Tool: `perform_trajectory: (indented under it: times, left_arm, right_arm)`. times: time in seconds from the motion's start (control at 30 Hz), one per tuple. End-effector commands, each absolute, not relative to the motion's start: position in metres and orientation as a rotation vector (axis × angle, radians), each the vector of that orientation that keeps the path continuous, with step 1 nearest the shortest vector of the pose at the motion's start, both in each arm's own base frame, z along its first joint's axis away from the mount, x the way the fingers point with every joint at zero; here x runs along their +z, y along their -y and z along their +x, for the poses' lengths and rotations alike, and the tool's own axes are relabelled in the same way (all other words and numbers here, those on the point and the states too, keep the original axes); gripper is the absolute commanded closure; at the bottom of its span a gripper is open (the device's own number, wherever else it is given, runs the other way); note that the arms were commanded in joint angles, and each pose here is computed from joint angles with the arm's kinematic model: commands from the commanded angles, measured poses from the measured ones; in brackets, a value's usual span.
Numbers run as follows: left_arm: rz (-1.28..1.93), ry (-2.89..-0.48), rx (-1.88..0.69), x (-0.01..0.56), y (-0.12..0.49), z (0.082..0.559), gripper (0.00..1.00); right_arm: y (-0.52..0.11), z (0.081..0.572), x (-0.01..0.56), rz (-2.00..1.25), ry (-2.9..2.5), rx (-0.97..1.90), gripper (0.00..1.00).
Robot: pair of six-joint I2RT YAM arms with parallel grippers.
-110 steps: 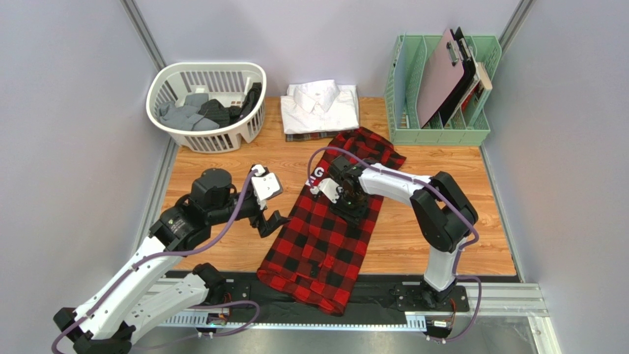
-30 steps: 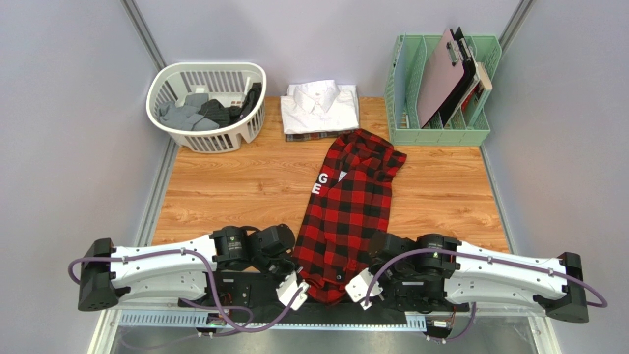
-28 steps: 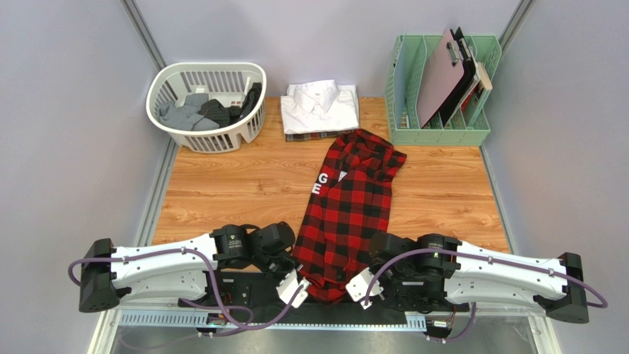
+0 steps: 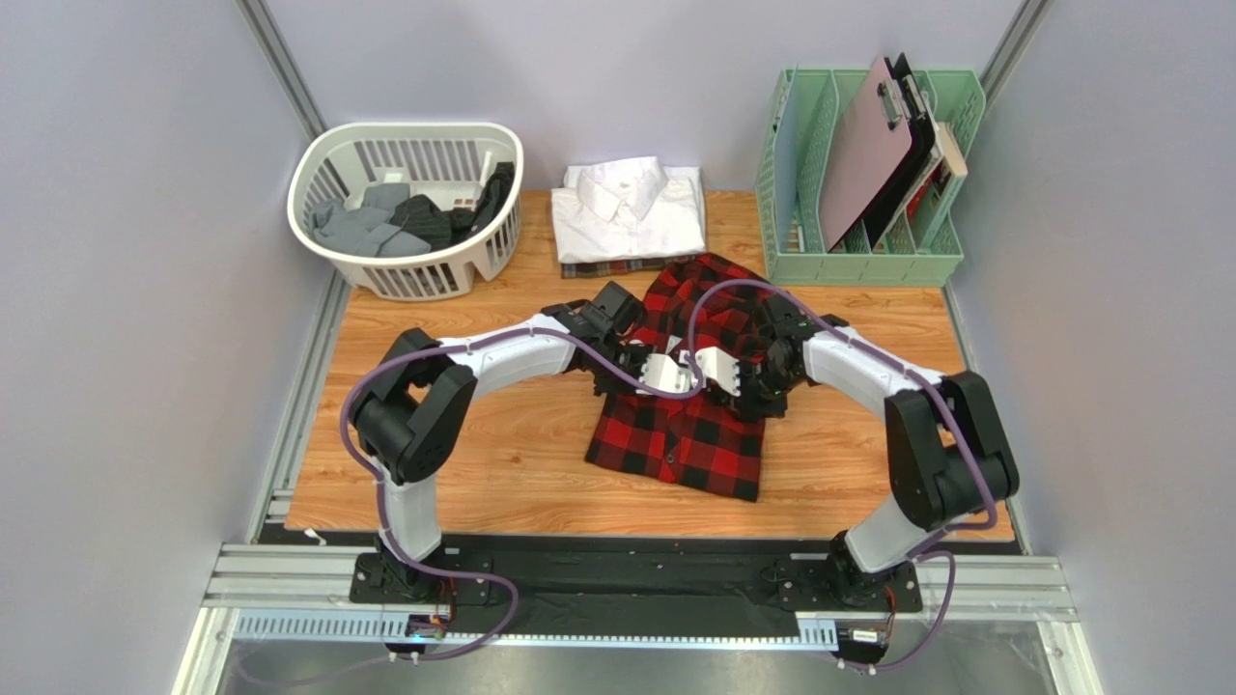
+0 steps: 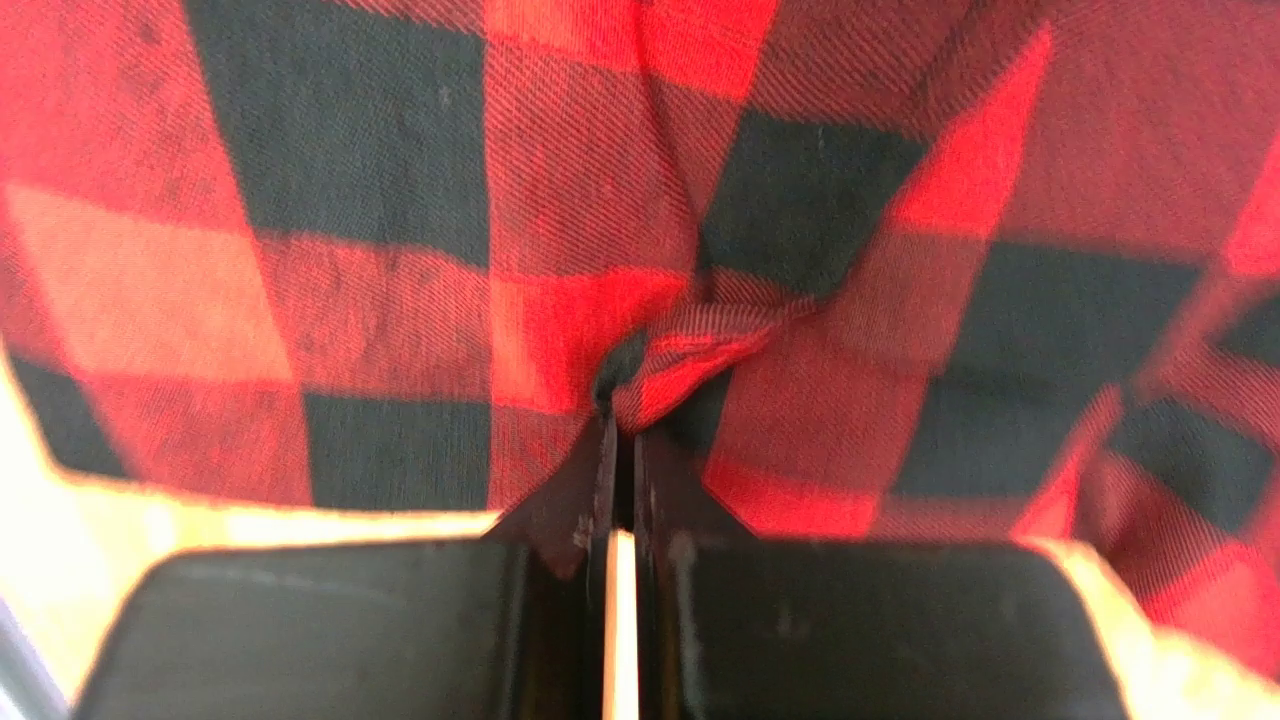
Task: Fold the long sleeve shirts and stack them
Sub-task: Fold the shirt
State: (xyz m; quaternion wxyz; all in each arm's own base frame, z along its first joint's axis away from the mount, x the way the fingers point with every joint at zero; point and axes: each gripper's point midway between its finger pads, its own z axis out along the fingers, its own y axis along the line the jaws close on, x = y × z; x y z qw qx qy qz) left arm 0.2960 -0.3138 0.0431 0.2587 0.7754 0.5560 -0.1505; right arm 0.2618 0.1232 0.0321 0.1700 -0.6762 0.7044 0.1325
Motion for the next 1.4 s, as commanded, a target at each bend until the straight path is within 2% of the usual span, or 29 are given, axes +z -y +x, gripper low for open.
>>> perform_trajectory:
  times: [0.0, 0.27, 0.37, 0.43, 0.47, 0.5, 0.53, 0.63, 0.67, 0.7, 0.83, 1.0, 1.03, 1.13, 1.37]
  left_arm:
    - [2.18, -1.43, -0.347, 0.045, 0.309, 0.29, 0.99]
    - [2.3, -1.495, -0.448, 0.029, 0.278, 0.199, 1.0]
    - [2.301, -1.536, -0.501, 0.033, 0.267, 0.168, 1.0]
    - [2.259, -1.544, -0.518, 0.043, 0.265, 0.163, 1.0]
    - [2.232, -1.587, -0.524, 0.046, 0.263, 0.162, 0.98]
    - [2.218, -1.597, -0.54, 0.05, 0.263, 0.16, 0.96]
    - [2.181, -1.6, -0.559, 0.059, 0.264, 0.162, 0.94]
    - [2.073, -1.633, -0.675, 0.079, 0.266, 0.16, 0.79]
    - [2.052, -1.642, -0.702, 0.083, 0.267, 0.16, 0.69]
    - [2.033, -1.646, -0.758, 0.087, 0.268, 0.156, 0.65]
    - [1.918, -1.749, -0.875, 0.096, 0.259, 0.16, 0.46]
    - [1.745, -1.939, -1.01, 0.101, 0.261, 0.166, 0.39]
    - [1.698, -2.006, -1.052, 0.098, 0.262, 0.166, 0.28]
    - [1.643, -2.086, -1.109, 0.096, 0.266, 0.165, 0.27]
    - [1.592, -2.246, -1.028, 0.069, 0.258, 0.185, 0.27]
  right_arm:
    - [-0.14, 0.285, 0.034, -1.878, -1.96, 0.367, 0.99]
    - [-0.167, 0.223, 0.025, -2.012, -1.858, 0.427, 0.94]
    - [-0.17, 0.191, 0.023, -2.086, -1.808, 0.455, 0.9]
    - [-0.164, 0.168, 0.02, -2.138, -1.794, 0.482, 0.83]
    - [-0.164, 0.166, 0.029, -2.121, -1.766, 0.468, 0.79]
    - [-0.162, 0.163, 0.033, -2.113, -1.775, 0.467, 0.69]
    - [-0.162, 0.166, 0.04, -2.072, -1.795, 0.451, 0.65]
    - [-0.162, 0.176, 0.071, -1.978, -1.825, 0.43, 0.54]
    - [-0.164, 0.174, 0.078, -1.942, -1.852, 0.465, 0.45]
    - [-0.16, 0.172, 0.082, -1.921, -1.892, 0.477, 0.41]
    - [-0.151, 0.186, 0.101, -1.716, -2.047, 0.515, 0.36]
    - [-0.156, 0.174, 0.118, -1.461, -2.329, 0.793, 0.36]
    - [-0.159, 0.173, 0.116, -1.417, -2.385, 0.865, 0.37]
    - [-0.161, 0.168, 0.109, -1.338, -2.535, 0.941, 0.37]
    - [-0.152, 0.175, 0.07, -1.319, -2.698, 0.861, 0.41]
